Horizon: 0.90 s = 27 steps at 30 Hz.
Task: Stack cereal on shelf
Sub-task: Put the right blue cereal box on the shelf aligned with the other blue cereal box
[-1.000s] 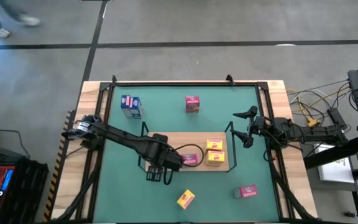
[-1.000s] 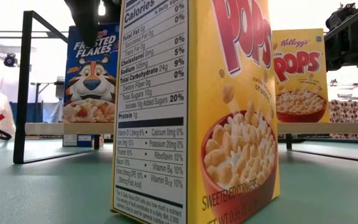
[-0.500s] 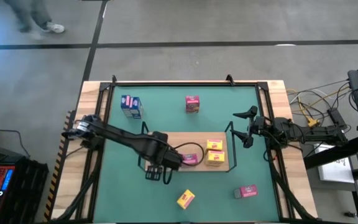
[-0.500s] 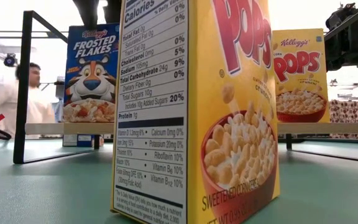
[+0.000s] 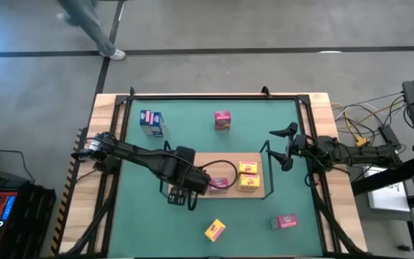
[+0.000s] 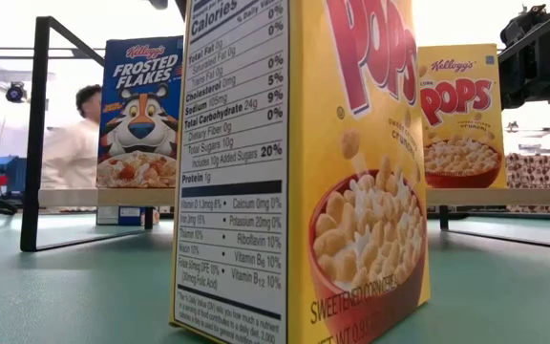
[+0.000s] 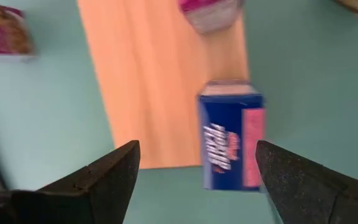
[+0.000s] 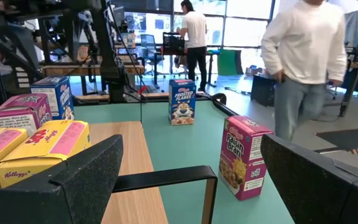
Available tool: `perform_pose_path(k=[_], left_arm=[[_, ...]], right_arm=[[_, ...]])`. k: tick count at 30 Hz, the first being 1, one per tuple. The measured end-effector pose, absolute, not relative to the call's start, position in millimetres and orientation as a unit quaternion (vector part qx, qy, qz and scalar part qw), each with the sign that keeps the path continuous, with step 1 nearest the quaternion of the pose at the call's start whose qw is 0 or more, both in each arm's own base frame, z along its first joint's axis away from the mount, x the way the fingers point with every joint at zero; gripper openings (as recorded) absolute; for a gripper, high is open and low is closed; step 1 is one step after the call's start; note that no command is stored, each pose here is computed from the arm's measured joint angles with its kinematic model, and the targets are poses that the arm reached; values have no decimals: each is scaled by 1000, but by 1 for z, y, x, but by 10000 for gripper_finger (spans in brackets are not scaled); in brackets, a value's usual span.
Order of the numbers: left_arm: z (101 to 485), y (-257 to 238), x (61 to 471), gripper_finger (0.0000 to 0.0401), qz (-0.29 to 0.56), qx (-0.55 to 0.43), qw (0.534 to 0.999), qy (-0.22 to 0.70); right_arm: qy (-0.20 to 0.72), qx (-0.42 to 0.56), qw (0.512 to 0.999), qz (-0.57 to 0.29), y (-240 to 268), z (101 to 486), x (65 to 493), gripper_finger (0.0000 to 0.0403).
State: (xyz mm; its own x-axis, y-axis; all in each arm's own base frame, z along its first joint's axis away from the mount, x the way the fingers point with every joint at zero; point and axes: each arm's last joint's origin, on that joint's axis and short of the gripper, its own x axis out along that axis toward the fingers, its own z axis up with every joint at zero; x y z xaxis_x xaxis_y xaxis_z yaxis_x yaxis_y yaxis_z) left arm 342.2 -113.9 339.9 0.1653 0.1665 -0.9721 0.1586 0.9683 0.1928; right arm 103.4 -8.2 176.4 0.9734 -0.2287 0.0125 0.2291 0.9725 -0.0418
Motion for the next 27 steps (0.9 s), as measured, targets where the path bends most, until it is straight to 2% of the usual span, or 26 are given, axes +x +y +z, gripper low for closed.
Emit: perform_pose_path(k=[5,9,12,21,27], left_arm=[[345,-109,338,303,15,209,750,628],[351,-105,334,303,-20,293,730,617],[352,-100,328,303,-28,321,718,617],[348,-55,278,303,10,314,693,649],[353,-15,240,303,70,286,694,657]], right_arm=[[-4,-21,993,-115,-8,176,103,370],[-4,-21,993,-115,-8,176,103,370],[-4,-21,993,-115,-8,176,103,370],[-4,-21,993,-115,-8,176,103,370],[-4,-22,993,-115,-8,176,103,370]])
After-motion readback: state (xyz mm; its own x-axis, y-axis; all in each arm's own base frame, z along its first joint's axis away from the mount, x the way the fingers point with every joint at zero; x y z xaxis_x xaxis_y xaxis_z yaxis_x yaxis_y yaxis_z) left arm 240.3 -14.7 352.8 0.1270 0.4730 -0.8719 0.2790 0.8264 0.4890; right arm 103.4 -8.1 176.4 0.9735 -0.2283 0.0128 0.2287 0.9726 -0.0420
